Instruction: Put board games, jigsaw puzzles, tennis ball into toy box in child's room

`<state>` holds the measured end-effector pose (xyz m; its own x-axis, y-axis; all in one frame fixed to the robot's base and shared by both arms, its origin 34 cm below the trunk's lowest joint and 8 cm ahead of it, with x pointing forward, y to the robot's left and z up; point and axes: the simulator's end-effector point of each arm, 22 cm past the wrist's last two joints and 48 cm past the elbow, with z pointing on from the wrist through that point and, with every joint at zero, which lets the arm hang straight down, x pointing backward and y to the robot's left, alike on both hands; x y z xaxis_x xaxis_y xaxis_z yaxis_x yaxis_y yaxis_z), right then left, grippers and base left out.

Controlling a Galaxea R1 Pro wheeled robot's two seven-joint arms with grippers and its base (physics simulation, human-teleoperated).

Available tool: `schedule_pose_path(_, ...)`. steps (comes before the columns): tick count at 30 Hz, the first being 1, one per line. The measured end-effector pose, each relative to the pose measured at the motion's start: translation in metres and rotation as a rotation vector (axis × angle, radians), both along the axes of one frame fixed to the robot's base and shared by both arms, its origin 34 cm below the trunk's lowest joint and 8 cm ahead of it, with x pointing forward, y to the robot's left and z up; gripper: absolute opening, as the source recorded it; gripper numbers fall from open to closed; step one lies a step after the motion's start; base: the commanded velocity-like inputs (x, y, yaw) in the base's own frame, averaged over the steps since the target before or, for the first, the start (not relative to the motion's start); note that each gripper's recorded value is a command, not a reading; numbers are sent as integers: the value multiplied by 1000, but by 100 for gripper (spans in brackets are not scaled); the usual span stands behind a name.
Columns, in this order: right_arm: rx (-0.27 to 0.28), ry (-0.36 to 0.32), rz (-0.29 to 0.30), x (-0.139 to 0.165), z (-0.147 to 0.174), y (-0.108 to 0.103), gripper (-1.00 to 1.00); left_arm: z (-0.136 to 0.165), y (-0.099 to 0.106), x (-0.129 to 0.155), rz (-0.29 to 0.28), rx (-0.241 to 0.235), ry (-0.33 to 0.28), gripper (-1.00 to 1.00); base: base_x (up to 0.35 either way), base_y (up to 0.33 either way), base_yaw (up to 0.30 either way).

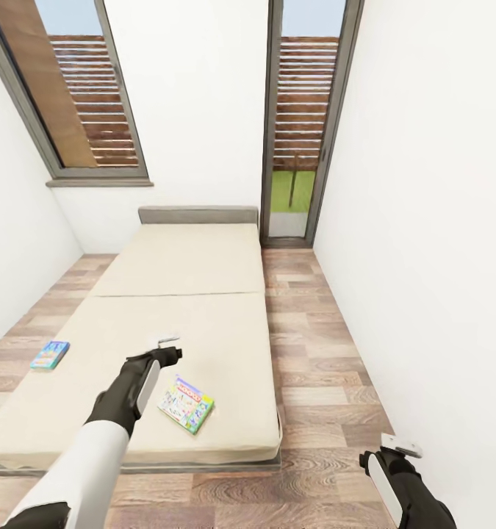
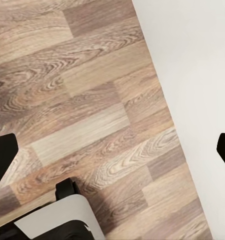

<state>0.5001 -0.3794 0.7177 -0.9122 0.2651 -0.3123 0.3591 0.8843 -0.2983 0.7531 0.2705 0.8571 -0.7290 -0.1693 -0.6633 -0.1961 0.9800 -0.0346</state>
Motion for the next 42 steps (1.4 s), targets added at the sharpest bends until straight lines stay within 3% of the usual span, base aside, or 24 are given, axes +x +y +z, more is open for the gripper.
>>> schedule_pose_path(8,-1,13,1,-4,-5,0,100,17,3,1,-4,-9,48,100,0,0,0)
schedule_pose_path(42,-1,68,3,-20,-26,0,100,-18,4,-12,-3,-7,133,100,0,0,0)
